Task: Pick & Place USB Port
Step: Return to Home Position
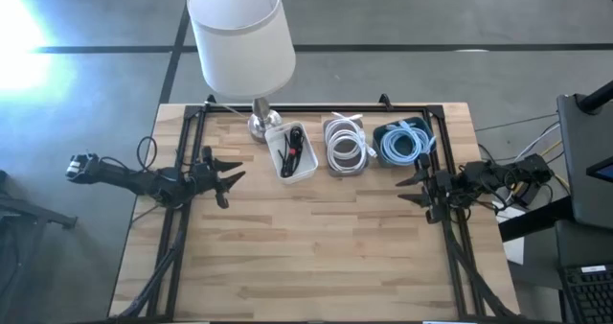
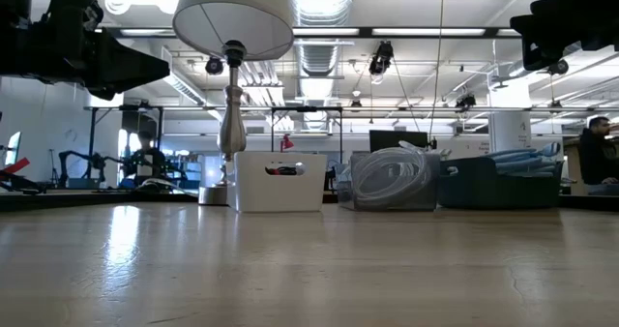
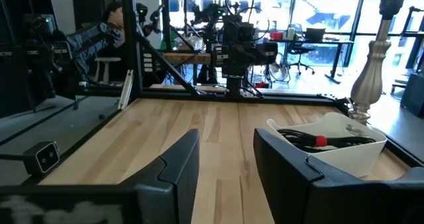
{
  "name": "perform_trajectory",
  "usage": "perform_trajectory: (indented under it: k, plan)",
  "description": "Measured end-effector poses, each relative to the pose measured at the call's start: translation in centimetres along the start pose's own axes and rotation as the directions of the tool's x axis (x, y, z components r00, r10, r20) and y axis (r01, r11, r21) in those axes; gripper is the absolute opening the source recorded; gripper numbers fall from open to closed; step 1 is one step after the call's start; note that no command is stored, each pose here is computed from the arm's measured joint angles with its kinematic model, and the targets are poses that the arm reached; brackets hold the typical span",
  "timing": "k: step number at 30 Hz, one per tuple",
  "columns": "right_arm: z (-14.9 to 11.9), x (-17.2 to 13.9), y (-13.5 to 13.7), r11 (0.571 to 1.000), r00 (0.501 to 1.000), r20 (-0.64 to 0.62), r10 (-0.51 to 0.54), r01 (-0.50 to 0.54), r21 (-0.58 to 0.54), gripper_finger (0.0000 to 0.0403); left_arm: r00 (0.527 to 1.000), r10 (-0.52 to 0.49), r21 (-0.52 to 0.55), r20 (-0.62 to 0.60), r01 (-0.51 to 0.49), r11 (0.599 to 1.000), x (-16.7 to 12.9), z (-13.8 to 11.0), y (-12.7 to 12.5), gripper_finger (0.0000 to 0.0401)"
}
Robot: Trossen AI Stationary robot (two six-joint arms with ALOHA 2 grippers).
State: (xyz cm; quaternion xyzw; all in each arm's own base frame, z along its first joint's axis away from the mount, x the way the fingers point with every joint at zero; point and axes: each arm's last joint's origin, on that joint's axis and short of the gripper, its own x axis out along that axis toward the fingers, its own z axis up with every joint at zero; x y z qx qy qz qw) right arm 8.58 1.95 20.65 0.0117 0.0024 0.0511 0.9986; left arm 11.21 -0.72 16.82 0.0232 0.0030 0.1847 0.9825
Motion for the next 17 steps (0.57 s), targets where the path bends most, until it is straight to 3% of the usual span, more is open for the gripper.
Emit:
perform_trajectory:
  k: [17]
  plan:
    - [0.00, 0.00, 0.00, 1.000, 1.000, 0.000, 0.000, 0.000, 0.001, 0.0126, 1.000, 0.001, 0.000, 0.000, -0.001, 1.000, 0.00, 0.00, 0.01, 0.0140]
